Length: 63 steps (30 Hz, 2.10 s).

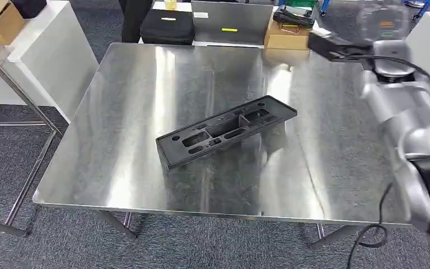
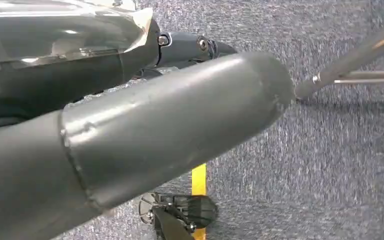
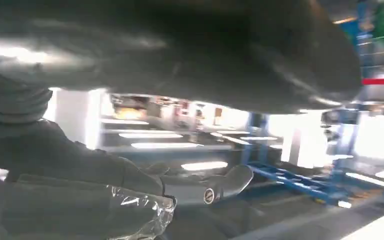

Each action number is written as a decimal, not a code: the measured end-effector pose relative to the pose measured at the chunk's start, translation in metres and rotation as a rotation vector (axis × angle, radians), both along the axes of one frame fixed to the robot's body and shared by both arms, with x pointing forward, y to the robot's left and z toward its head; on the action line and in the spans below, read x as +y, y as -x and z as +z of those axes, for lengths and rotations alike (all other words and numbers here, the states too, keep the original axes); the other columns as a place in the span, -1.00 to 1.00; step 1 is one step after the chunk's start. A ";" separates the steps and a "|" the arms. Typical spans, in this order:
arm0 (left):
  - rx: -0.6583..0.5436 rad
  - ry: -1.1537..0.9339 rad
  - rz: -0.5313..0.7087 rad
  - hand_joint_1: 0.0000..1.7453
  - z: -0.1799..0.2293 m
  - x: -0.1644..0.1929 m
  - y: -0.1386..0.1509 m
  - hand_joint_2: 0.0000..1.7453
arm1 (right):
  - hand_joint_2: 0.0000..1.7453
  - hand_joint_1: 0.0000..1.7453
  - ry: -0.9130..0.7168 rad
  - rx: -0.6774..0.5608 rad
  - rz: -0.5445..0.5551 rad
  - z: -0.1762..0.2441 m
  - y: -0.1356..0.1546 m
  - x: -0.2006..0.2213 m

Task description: Take the parts from the cabinet and place them on the table.

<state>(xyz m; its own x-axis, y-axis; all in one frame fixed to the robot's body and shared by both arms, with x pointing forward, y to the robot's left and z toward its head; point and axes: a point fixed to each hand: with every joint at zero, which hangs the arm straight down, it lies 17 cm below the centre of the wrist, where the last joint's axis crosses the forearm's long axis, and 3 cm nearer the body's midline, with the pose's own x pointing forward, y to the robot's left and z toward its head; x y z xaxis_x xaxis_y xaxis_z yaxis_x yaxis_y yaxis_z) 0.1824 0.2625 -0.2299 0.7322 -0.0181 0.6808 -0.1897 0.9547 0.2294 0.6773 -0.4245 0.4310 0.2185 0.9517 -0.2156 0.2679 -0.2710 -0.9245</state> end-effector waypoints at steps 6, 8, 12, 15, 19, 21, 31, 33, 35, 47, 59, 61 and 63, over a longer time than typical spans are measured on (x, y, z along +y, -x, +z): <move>-0.004 -0.001 0.026 -1.00 0.001 0.003 0.000 -1.00 | -1.00 -1.00 -0.016 -0.007 -0.071 0.002 0.011 -0.050; -0.008 -0.002 0.064 -1.00 0.001 0.008 0.001 -1.00 | -1.00 -1.00 -0.043 -0.018 -0.113 0.002 0.019 -0.076; 0.037 -0.017 0.171 -1.00 -0.004 0.021 0.019 -1.00 | -1.00 -1.00 -0.111 -0.079 -0.208 0.002 0.053 -0.161; 0.083 -0.030 0.221 -1.00 -0.009 0.029 0.032 -1.00 | -1.00 -1.00 -0.147 -0.104 -0.283 -0.020 0.088 -0.224; 0.093 -0.028 0.239 -1.00 -0.011 0.029 0.038 -1.00 | -1.00 -1.00 -0.185 -0.138 -0.402 -0.072 0.145 -0.292; 0.095 -0.027 0.243 -1.00 -0.011 0.029 0.039 -1.00 | -1.00 -1.00 -0.190 -0.130 -0.448 -0.094 0.166 -0.313; 0.074 -0.003 0.218 -1.00 -0.010 0.020 0.036 -1.00 | -1.00 -1.00 -0.200 -0.136 -0.778 -0.195 0.330 -0.417; 0.084 0.003 0.232 -1.00 -0.011 0.020 0.038 -1.00 | -1.00 -1.00 -0.192 -0.125 -0.830 -0.200 0.352 -0.429; 0.098 0.003 0.244 -1.00 -0.012 0.019 0.040 -1.00 | -1.00 -1.00 -0.180 -0.119 -0.880 -0.202 0.372 -0.440; 0.151 0.026 0.273 -1.00 -0.016 0.004 0.050 -1.00 | -1.00 -1.00 -0.153 0.000 -1.098 -0.291 0.507 -0.453; 0.133 0.029 0.247 -1.00 -0.014 -0.005 0.046 -1.00 | -1.00 -1.00 -0.258 0.108 -1.105 -0.413 0.552 -0.369; 0.125 0.032 0.242 -1.00 -0.013 -0.006 0.044 -1.00 | -1.00 -1.00 -0.307 0.120 -1.114 -0.434 0.558 -0.352; 0.115 0.036 0.229 -1.00 -0.013 -0.005 0.042 -1.00 | -1.00 -1.00 -0.392 0.129 -1.151 -0.464 0.571 -0.327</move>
<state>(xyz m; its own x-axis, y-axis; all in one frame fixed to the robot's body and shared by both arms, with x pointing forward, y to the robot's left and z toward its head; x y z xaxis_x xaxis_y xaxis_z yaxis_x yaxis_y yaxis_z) 0.1408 0.2572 -0.2424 0.7871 0.1801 0.5899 -0.3766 0.8977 0.2285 0.1066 -0.7518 -0.0327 0.9742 0.2223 -0.0394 -0.0435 0.0137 -0.9990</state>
